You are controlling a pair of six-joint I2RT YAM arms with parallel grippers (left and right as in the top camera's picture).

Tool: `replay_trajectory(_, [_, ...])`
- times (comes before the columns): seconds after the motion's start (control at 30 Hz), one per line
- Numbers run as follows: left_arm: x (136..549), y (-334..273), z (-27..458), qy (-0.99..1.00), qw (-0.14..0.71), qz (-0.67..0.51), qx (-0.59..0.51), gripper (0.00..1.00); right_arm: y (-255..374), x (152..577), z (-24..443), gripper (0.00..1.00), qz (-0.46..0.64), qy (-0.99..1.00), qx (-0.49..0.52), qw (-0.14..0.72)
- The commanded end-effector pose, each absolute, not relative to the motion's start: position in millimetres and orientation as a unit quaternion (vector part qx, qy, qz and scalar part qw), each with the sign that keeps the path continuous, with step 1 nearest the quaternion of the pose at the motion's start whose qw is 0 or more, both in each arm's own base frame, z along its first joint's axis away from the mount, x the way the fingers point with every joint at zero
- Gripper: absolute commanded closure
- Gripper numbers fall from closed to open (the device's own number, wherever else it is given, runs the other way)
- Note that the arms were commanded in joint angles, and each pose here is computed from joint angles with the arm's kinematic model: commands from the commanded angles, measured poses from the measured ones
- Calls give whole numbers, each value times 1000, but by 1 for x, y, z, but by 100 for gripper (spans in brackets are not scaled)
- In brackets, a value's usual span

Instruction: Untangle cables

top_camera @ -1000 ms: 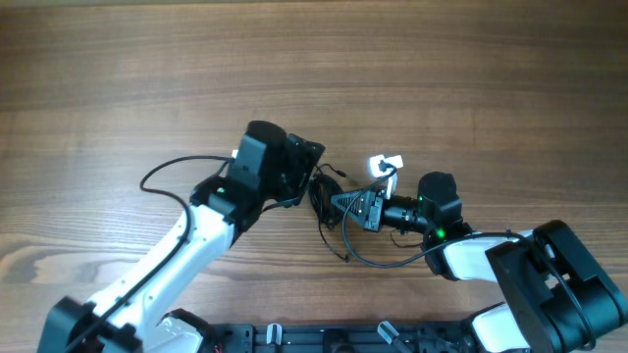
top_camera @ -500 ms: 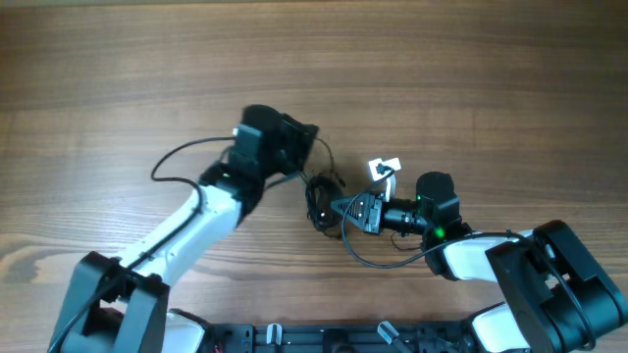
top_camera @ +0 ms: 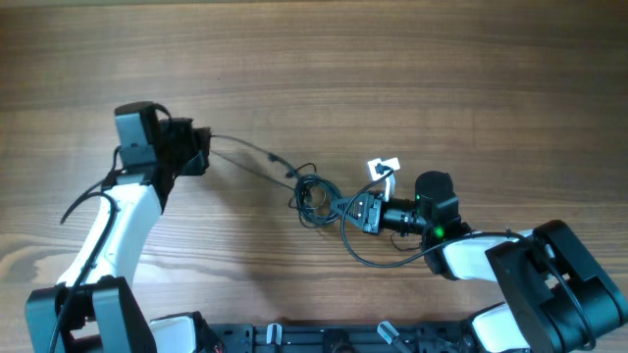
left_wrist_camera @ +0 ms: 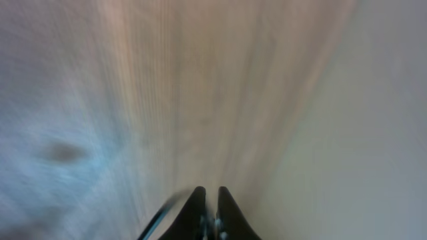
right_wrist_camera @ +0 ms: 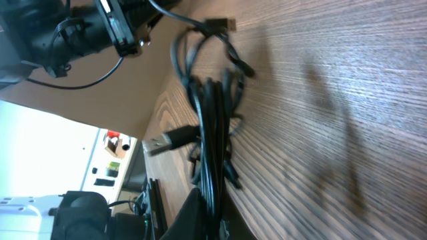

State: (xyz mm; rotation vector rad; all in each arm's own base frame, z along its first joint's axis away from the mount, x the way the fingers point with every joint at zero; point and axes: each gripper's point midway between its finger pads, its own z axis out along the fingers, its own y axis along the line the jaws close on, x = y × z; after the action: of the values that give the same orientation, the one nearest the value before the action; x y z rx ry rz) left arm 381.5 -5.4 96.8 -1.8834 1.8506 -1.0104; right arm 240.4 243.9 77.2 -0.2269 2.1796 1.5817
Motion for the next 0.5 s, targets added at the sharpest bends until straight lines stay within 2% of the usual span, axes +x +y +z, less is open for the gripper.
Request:
replay_trajectory(0.0, [366,22,89,630,161,-308,-695,92,243,237,74,96,576,789,-72,200])
replay_trajectory(0.17, [356,65,83,593,183,-269,-736,86,243,237,73,96,576,790,-71,200])
replay_trajectory(0.2, [355,69,84,586,177,-278,-740,82,243,237,73,96,575,790,-71,201])
replay_trajectory(0.27, [356,62,88,588,154,-312,-730,39,242,239,73,96,572,792,-66,204])
replay_trajectory(0.33, [358,35,96,618,119,-361,-689,3,241,244,71,95,566,795,-53,210])
replay_trajectory(0.37, [358,22,99,628,105,-376,-673,0,239,247,70,94,562,798,-43,213])
replay_trajectory(0.47, [370,-20,118,658,90,-436,-607,0,239,249,69,94,559,799,-38,217])
